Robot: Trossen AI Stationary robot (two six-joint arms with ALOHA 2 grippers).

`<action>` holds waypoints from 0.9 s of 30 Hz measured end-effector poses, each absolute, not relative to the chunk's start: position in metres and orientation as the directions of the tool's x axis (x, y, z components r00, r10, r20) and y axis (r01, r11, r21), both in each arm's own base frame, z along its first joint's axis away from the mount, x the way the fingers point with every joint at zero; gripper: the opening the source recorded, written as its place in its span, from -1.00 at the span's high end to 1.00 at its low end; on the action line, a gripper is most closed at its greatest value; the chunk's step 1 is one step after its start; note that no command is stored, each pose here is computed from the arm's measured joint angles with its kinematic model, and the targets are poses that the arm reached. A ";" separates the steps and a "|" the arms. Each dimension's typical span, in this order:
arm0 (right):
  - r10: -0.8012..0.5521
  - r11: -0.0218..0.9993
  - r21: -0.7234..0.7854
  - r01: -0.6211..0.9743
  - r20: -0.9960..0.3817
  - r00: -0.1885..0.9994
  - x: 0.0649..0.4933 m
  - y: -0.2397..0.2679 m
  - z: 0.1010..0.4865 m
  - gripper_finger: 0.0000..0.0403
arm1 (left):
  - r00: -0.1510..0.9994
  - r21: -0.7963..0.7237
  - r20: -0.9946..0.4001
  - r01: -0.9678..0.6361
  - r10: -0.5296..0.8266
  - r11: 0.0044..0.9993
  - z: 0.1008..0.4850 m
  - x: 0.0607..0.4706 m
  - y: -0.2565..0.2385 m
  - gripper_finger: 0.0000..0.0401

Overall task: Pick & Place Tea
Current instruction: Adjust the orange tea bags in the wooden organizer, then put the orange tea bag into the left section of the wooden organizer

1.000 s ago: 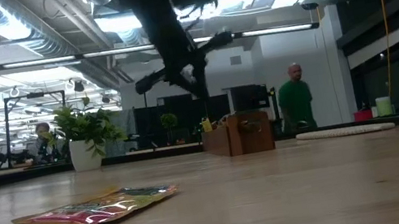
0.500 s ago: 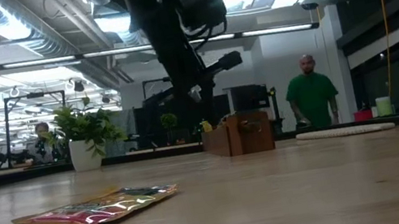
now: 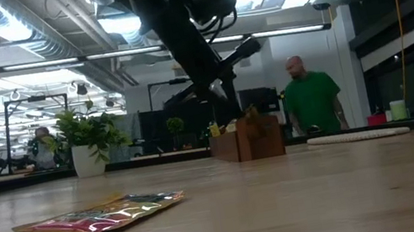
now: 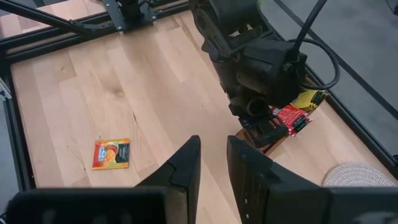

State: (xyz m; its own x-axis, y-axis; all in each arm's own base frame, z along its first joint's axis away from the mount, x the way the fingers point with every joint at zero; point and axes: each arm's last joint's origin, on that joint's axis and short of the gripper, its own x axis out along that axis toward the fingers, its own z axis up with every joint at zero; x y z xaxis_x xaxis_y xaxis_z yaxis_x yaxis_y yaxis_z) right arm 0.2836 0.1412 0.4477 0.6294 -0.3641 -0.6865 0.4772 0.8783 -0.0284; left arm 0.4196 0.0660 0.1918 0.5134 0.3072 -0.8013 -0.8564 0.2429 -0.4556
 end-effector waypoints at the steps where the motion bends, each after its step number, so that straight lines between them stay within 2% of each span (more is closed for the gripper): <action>1: -0.364 0.878 -0.028 0.477 -0.686 0.629 0.284 0.141 0.448 0.59 | 0.524 -0.466 -0.793 -0.850 0.311 0.244 0.193 0.421 0.066 0.99; 7: -0.364 0.877 -0.026 0.479 -0.686 0.629 0.284 0.141 0.448 0.59 | 0.597 -0.540 -0.740 -0.802 0.309 0.256 0.195 0.429 0.073 0.99; 14: -0.364 0.877 -0.026 0.480 -0.686 0.629 0.284 0.141 0.448 0.59 | 0.604 -0.553 -0.741 -0.797 0.294 0.244 0.190 0.430 0.079 0.99; 19: -0.364 0.878 -0.027 0.478 -0.686 0.629 0.284 0.141 0.448 0.59 | 0.677 -0.608 -0.672 -0.735 0.300 0.299 0.197 0.437 0.080 0.99; 27: -0.364 0.878 -0.028 0.478 -0.687 0.629 0.284 0.141 0.448 0.59 | 0.696 -0.621 -0.660 -0.717 0.283 0.317 0.204 0.436 0.081 0.99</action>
State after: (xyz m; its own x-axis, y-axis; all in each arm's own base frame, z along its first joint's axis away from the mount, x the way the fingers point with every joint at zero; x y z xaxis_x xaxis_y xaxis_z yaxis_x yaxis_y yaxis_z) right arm 0.2836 0.1411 0.4477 0.6293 -0.3640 -0.6867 0.4776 0.8781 -0.0277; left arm 0.4357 0.0813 0.2038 0.6961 0.2828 -0.6599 -0.7172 0.3166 -0.6208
